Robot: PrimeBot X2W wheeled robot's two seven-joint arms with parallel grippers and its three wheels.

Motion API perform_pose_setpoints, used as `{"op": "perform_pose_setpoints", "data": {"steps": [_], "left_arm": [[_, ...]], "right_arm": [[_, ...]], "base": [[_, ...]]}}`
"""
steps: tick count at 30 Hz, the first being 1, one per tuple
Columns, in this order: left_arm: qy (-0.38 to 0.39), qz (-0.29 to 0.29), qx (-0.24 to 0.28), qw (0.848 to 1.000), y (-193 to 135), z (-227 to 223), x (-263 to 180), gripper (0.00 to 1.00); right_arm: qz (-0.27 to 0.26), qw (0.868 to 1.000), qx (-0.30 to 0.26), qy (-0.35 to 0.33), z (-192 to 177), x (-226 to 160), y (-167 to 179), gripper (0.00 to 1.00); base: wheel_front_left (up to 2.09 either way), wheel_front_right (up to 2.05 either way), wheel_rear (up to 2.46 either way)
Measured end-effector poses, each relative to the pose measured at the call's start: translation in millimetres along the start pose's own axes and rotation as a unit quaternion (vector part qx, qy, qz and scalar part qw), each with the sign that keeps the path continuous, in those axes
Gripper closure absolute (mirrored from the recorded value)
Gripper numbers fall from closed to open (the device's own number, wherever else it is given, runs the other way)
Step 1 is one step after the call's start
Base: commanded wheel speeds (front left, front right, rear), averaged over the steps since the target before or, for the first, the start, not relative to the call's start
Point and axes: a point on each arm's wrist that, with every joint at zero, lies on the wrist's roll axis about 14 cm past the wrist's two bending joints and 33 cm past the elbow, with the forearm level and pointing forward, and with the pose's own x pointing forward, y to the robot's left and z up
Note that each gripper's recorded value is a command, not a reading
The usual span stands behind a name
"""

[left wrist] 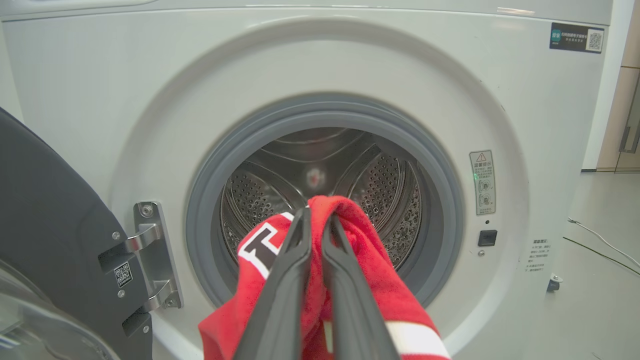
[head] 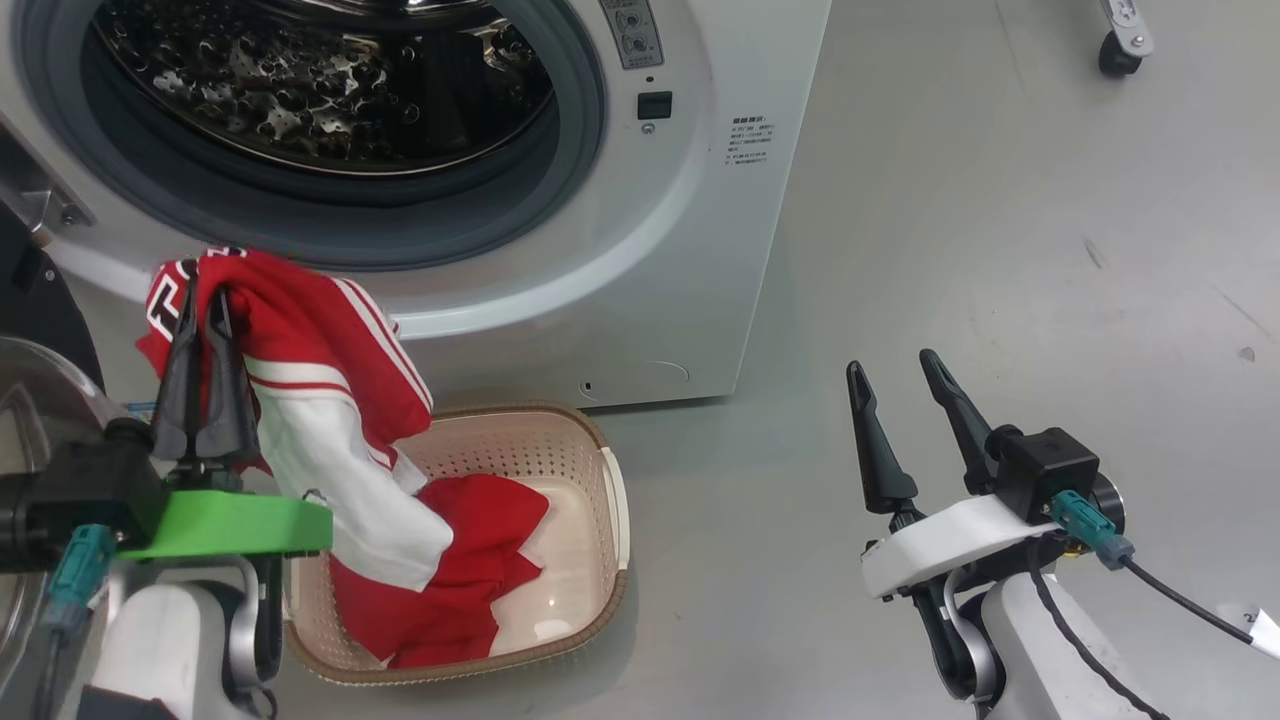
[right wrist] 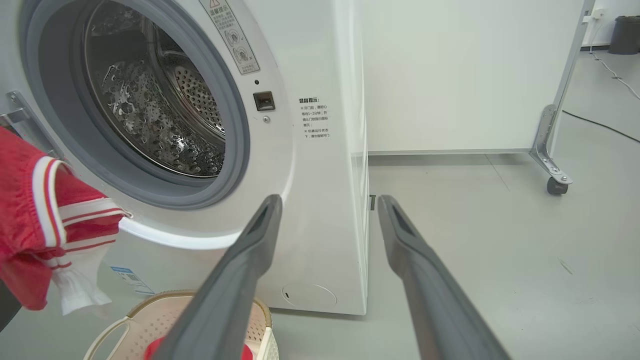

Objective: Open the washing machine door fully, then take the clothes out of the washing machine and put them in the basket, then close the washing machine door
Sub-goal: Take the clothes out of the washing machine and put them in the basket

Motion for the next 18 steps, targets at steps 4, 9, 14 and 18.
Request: {"op": "perform_pose_setpoints", "data": {"steps": [4,9,14,18], "left_arm": [[0.042,0.008,-0.009,0.999,0.8,-24.2,-12.3,1.00],[0.095,0.013,-0.019,0.995,1.4,-56.2,-24.6,1.00],[0.141,0.014,-0.029,0.990,-0.2,-86.2,-31.0,1.00],[0.177,0.017,-0.037,0.983,-0.1,-111.6,-35.1,1.00]], "right_arm": [[0.001,1.000,0.000,0.002,-1.8,1.3,-0.6,0.00],[-0.003,1.000,0.000,0.006,-5.7,3.4,-4.3,0.00],[-0.010,1.000,0.002,0.013,-12.2,6.4,-10.2,0.00],[-0.014,1.000,0.002,0.017,-16.2,11.7,-15.2,0.00]], "base": [[0.00,0.00,0.00],[0.00,0.00,0.00],[0.00,0.00,0.00],[0.00,0.00,0.00]]}}
